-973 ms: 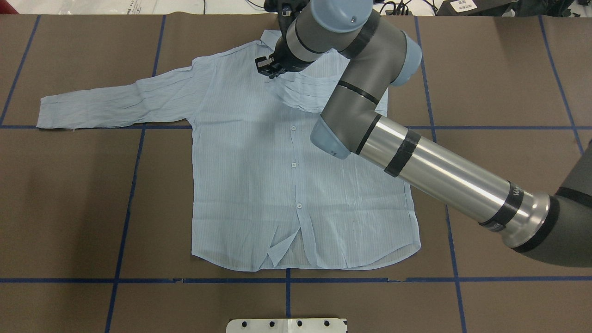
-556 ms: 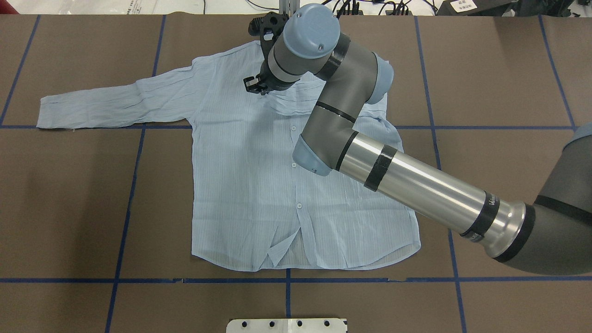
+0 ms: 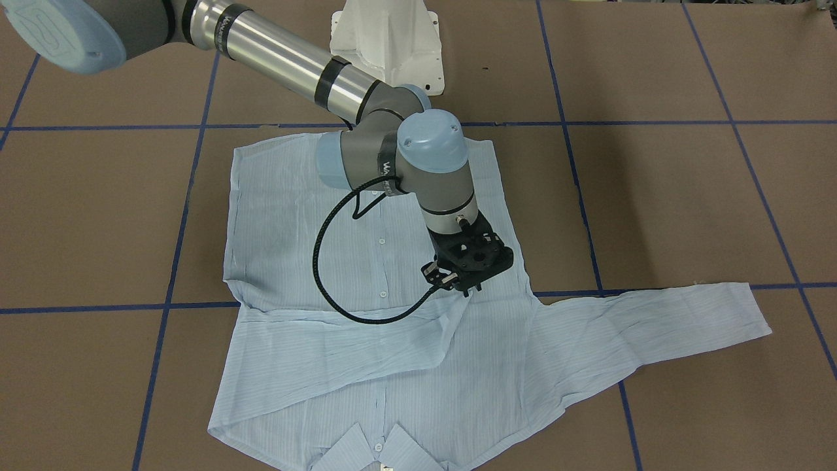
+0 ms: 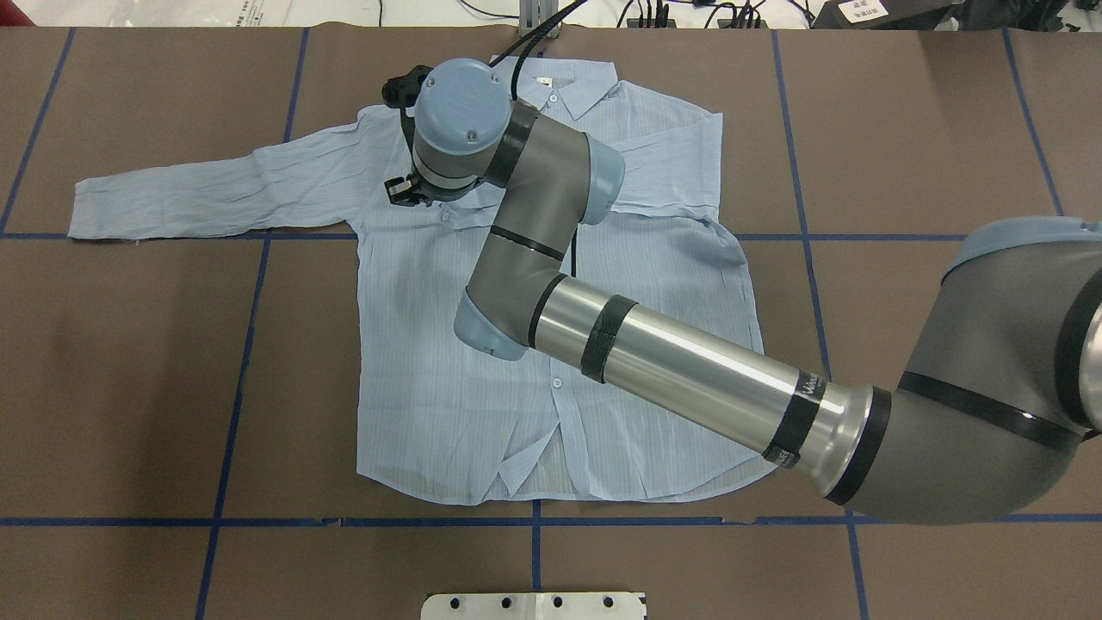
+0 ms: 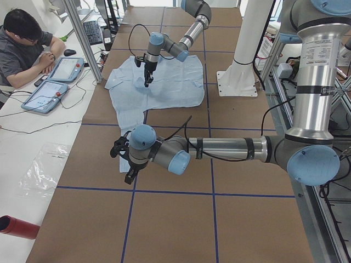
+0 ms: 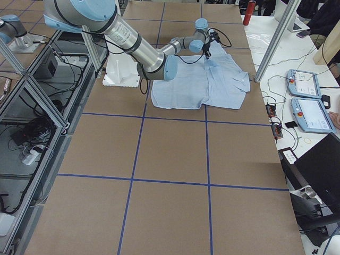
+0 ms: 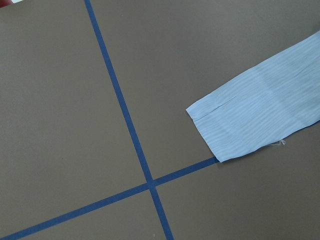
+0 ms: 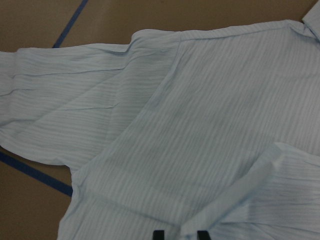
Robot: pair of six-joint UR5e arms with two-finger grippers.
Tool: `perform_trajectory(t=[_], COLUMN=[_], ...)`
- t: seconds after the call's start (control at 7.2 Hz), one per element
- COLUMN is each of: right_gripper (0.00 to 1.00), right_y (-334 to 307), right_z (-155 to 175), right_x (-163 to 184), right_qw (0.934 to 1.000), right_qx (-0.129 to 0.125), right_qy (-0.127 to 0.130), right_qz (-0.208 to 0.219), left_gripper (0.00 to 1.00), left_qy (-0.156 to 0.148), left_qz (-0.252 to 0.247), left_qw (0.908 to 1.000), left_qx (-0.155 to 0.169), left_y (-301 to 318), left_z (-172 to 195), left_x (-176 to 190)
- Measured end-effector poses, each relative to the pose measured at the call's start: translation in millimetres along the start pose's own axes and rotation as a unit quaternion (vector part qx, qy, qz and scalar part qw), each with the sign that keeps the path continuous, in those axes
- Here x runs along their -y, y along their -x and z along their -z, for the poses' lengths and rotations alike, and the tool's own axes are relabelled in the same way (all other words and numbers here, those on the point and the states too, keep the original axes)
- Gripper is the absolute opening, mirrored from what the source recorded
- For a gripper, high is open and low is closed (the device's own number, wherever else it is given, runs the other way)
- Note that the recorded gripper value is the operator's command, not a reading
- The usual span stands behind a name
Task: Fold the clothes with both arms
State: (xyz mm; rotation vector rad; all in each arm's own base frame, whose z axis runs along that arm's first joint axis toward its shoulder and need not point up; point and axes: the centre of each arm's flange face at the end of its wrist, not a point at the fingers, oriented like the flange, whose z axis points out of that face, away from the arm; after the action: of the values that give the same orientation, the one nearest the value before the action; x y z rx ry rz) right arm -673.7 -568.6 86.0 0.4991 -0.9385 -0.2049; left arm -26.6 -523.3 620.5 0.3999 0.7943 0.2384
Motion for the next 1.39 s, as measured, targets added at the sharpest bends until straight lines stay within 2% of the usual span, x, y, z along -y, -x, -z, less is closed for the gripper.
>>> perform_trajectory(t=[0.28,0.42,0.56,0.69,0.83,0.97,1.11,1.39], right_gripper=[0.99,0.99,0.99,0.99,0.99,0.99,0.99,0.99], right_y=[21.2,24.7,27.4,27.1,15.4,-10.5,-50.3,-145.1], right_z=[-7.2,-6.1,3.2,22.4,45.5,67.8,88.0,122.6], right_x=[-12.0,-13.3,-12.4,-8.6,-1.8,0.4,-6.6,-33.0], right_qw=[0.9996,0.9995,0.9990,0.9972,0.9936,0.9896,0.9861,0.9817], right_qx=[-0.019,-0.028,-0.043,-0.064,-0.085,-0.103,-0.115,-0.108], right_qy=[-0.018,-0.013,0.004,0.032,0.060,0.077,0.088,0.109], right_qz=[0.009,0.004,-0.005,-0.021,-0.044,-0.064,-0.082,-0.113], left_gripper=[1.00,1.00,1.00,1.00,0.99,0.99,0.99,0.96], left_qy=[0.000,-0.002,-0.005,-0.007,-0.017,-0.030,-0.039,-0.049], left_qz=[0.001,0.011,0.037,0.073,0.108,0.139,0.162,0.194], left_qw=[1.0000,0.9999,0.9993,0.9973,0.9939,0.9897,0.9859,0.9795], left_qx=[0.000,0.000,-0.001,-0.007,-0.016,-0.019,-0.010,0.025], left_y=[-0.2,-2.2,-7.8,-22.2,-44.2,-68.3,-87.7,-109.1], left_z=[-0.1,1.4,0.9,-7.2,-20.9,-37.8,-58.0,-94.2], left_x=[-0.5,2.2,7.1,13.2,19.0,22.5,22.3,22.1])
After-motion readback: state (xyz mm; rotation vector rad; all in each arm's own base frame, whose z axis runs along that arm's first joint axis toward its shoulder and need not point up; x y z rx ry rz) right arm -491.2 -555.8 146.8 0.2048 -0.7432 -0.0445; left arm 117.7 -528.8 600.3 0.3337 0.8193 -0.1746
